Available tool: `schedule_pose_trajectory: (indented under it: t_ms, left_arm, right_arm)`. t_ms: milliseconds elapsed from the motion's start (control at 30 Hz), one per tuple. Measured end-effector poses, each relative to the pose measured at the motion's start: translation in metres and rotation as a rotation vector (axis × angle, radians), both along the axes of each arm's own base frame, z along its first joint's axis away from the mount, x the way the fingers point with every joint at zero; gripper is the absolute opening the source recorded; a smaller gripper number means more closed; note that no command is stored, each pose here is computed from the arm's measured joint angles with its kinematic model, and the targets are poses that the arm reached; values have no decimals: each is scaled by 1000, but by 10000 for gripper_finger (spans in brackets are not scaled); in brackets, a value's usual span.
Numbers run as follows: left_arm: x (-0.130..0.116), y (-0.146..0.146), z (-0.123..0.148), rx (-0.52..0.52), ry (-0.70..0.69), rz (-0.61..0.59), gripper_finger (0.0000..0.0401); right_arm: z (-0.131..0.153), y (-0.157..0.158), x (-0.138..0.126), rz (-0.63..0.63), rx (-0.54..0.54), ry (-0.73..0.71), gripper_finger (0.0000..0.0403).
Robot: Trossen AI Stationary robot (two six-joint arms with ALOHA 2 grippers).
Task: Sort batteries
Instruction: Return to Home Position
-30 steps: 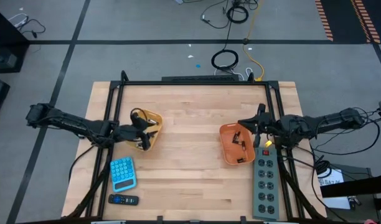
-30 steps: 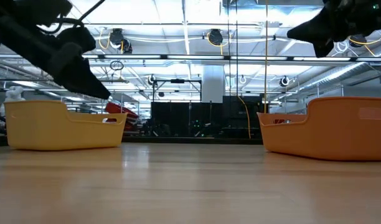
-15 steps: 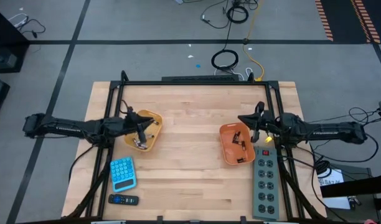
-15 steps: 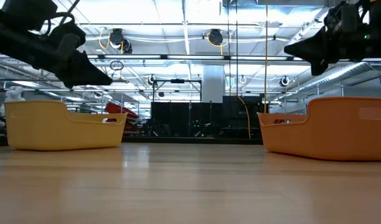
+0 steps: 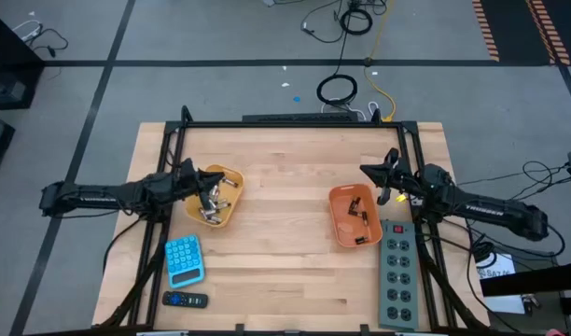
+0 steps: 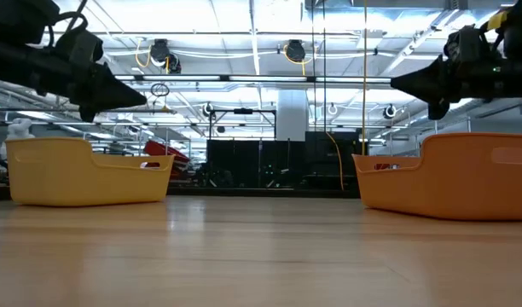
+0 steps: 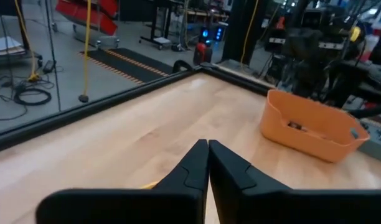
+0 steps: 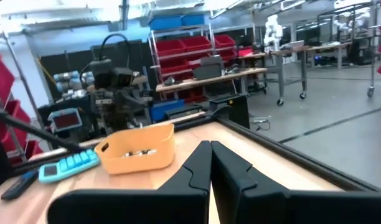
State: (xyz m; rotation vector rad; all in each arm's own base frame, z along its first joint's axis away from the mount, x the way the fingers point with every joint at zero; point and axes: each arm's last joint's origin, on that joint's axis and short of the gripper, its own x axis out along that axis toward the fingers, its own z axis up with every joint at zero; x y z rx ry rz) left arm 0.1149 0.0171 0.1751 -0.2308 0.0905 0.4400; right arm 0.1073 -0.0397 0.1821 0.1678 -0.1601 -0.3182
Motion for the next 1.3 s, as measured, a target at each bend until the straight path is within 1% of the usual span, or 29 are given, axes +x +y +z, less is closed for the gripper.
schedule_pose_trajectory:
  t_ms: [100,233,300,367,467,567,700,833,900,967,1067,1133,1200,1300]
  left_arm:
    - [0,-2,-2,-19,-19,-13,16]
    - [-2,-4,-24,-49,16,-16,12]
    - [-3,-5,-26,-63,28,-9,11]
    - [-3,-6,-26,-61,32,-17,11]
    - [-3,-8,-24,-21,26,-34,11]
    - [-2,-8,-23,-17,15,-35,11]
    - [-2,-8,-19,-18,-30,-35,10]
    - [-2,-8,-18,-18,-41,-36,10]
    - [-2,-8,-18,-18,-40,-36,10]
    - [-2,-8,-18,-8,-34,-38,10]
    - [-2,-8,-19,41,-7,-44,10]
    - [-2,-8,-19,57,0,-46,10]
    - [-2,-8,-19,59,1,-46,10]
    - [-2,-8,-19,58,1,-46,10]
  right_arm:
    - [3,0,-2,-9,-10,-27,0]
    - [6,0,-5,-26,-62,-37,0]
    - [7,0,-6,-49,-87,-44,0]
    - [8,0,-7,-82,-109,-49,0]
    - [9,-1,-9,-141,-131,-47,0]
    - [9,-2,-9,-171,-125,-43,0]
    - [6,-2,-8,-160,-85,-28,0]
    - [2,-3,-8,-157,-64,3,0]
    - [-1,-3,-7,-159,-79,51,0]
    - [-7,-3,-7,-160,-102,129,0]
    - [-18,-3,-7,-166,-209,292,0]
    - [-23,-3,-7,-154,-248,369,0]
    - [-26,-3,-7,-142,-252,405,0]
    - [-26,-3,-7,-140,-236,402,0]
